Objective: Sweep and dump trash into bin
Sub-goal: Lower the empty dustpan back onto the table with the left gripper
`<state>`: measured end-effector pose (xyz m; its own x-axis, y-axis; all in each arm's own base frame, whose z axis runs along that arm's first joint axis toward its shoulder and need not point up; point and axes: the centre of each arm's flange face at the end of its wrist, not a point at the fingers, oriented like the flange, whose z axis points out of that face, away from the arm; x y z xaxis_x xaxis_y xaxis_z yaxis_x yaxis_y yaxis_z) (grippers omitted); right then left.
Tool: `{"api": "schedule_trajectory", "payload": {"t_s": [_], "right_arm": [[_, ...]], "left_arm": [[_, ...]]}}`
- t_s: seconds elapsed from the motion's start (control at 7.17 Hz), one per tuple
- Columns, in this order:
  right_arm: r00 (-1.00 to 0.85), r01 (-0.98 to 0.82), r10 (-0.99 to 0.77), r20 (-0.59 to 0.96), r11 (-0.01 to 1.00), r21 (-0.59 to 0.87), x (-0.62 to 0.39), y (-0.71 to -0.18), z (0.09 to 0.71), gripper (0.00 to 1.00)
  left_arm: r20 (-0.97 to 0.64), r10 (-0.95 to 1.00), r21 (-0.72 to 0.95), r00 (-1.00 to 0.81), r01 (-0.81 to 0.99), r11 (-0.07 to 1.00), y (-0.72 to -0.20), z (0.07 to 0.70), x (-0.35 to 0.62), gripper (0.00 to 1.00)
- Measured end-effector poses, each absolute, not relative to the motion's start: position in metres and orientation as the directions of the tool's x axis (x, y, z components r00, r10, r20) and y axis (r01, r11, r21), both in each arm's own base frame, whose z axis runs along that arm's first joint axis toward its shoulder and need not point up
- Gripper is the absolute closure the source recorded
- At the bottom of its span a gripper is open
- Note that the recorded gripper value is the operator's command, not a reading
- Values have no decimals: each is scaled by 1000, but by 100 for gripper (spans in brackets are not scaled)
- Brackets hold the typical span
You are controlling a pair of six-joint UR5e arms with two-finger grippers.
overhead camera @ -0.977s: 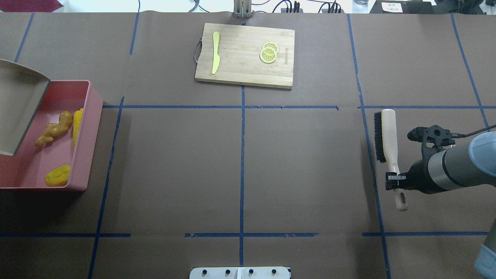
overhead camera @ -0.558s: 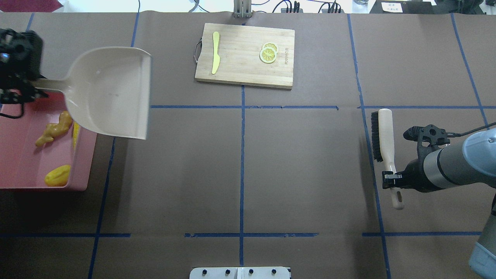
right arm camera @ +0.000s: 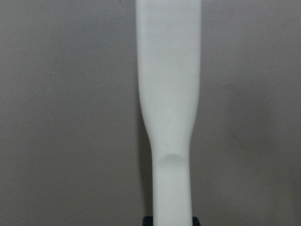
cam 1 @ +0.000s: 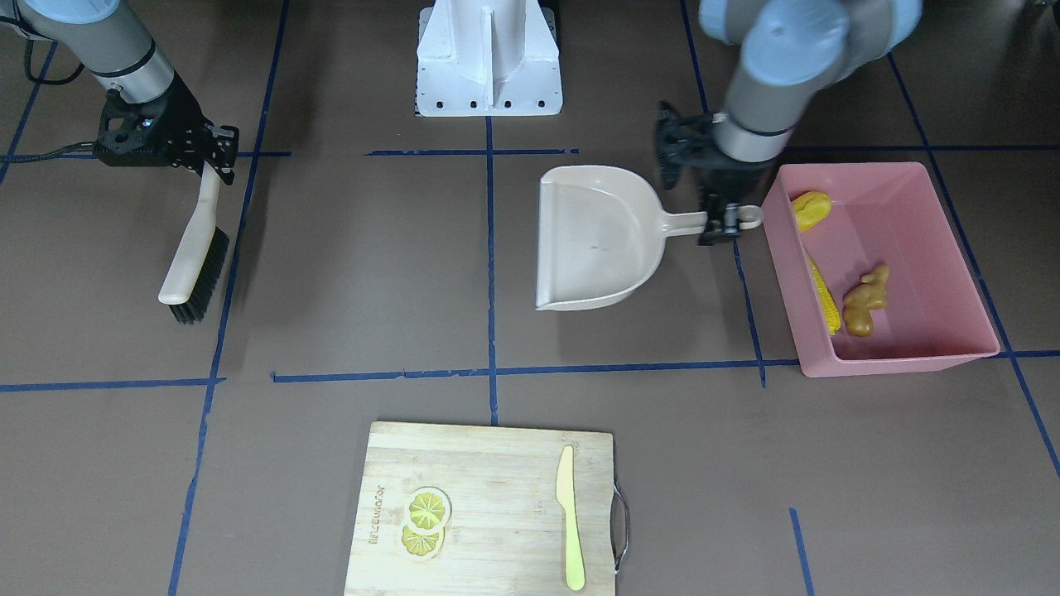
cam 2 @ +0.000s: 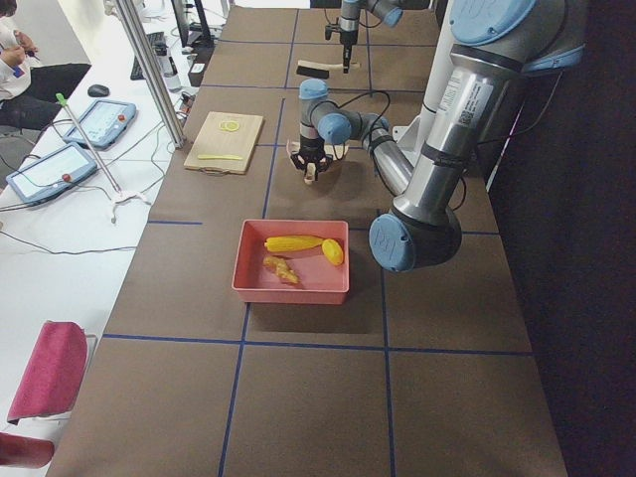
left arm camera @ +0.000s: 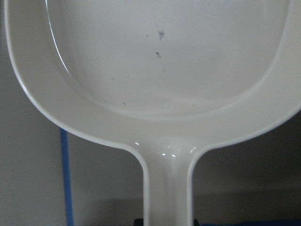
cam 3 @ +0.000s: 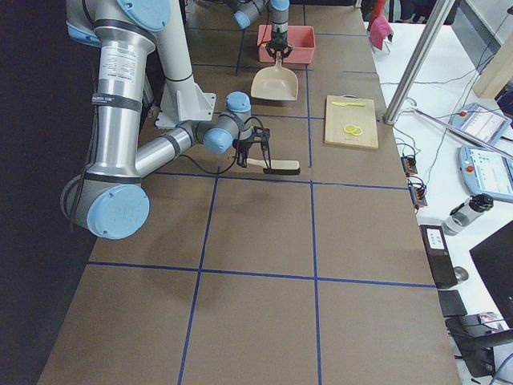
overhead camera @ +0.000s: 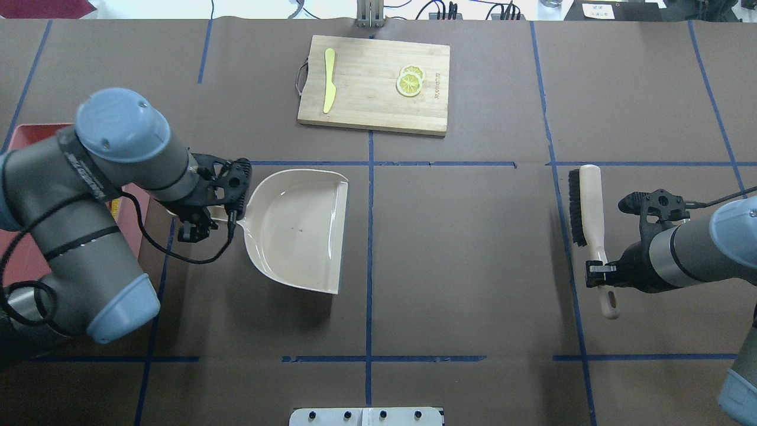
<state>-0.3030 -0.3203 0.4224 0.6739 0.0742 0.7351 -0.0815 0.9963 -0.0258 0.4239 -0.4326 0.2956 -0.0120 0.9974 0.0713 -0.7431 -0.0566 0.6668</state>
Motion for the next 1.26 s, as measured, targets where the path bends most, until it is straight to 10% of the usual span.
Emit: {"api": "schedule_trajectory", "payload": {"t_s": [0.84,0.98,1.26], "right_arm": [[711,-76,84,698,996,-43,-282,-312,448,98],[718,-62,71,692,997,-37,-279,-309,453,98],[739,-19,26,673,1000,-19,-271,-304,468,98]], "left_arm": [[20,1000,655,14,-756,-2,-414,301,458,70],[25,1000,653,11,-757,-8,-414,300,461,60],[38,999,655,27,-755,-4,-417,293,464,1]]}}
